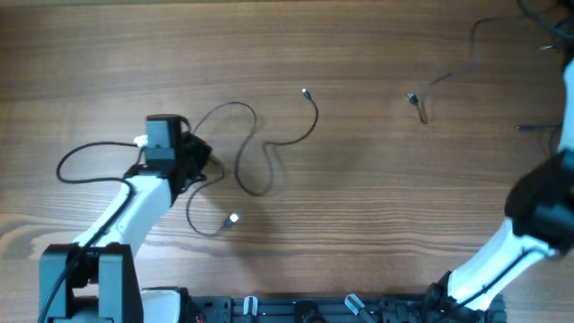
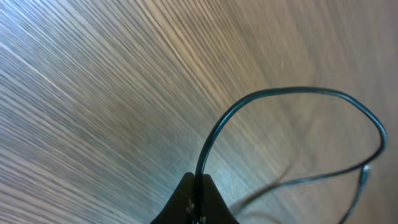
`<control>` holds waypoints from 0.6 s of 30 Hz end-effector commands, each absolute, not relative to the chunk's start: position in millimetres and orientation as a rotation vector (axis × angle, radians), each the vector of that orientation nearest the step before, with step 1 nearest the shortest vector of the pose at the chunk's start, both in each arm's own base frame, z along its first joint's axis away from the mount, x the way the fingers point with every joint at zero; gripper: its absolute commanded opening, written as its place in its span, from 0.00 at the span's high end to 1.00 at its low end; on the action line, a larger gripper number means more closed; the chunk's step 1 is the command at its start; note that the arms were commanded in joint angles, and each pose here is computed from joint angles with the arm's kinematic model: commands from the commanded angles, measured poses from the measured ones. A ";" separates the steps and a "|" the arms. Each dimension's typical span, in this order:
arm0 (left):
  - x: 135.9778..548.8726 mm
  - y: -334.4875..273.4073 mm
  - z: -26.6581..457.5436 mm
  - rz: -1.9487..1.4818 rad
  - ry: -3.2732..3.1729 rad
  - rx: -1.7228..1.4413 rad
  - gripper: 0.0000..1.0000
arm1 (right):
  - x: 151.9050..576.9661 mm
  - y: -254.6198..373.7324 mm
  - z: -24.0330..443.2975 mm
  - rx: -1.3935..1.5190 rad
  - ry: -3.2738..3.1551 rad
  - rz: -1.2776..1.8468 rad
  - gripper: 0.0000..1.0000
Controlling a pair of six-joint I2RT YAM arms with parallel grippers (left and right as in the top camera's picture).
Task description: Untangle cables
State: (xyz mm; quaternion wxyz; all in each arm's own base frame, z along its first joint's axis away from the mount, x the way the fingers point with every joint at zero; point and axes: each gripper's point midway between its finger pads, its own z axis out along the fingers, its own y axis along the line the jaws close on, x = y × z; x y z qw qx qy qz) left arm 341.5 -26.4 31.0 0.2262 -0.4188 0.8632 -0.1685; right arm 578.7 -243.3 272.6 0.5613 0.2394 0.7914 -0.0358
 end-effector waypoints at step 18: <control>327.5 -43.4 -6.1 -0.362 2.477 -1.196 0.96 | 611.1 -178.2 132.2 0.321 2.258 -0.078 0.00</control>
